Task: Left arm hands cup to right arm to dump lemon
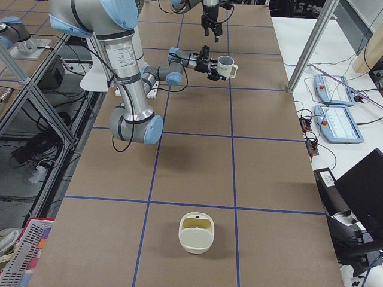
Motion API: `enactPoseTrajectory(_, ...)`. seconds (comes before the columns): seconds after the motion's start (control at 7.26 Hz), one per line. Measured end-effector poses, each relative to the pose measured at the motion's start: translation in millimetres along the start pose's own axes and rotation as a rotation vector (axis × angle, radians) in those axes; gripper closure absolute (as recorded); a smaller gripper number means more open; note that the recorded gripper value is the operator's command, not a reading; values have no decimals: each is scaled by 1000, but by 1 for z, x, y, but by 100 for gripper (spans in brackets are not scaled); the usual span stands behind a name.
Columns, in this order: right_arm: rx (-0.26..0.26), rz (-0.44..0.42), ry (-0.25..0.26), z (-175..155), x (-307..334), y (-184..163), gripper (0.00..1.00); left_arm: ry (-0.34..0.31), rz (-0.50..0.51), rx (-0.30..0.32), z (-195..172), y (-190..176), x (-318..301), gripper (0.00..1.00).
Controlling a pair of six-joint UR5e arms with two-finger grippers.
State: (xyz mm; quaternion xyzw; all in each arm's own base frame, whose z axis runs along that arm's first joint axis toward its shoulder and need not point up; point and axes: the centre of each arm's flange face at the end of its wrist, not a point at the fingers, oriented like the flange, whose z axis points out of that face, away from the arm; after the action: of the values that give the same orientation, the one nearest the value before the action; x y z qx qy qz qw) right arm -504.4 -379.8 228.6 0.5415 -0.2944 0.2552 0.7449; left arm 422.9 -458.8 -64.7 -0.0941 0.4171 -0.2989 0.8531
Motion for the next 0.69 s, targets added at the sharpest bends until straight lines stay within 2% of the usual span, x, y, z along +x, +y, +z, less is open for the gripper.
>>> enactPoseTrajectory(0.41,43,-59,2,-23,-13,19,70,-37,-28,-31,5,-7,27,1)
enactPoseTrajectory(0.69,54,-65,-2,-30,-16,23,70,-25,44,-48,12,-2,37,1)
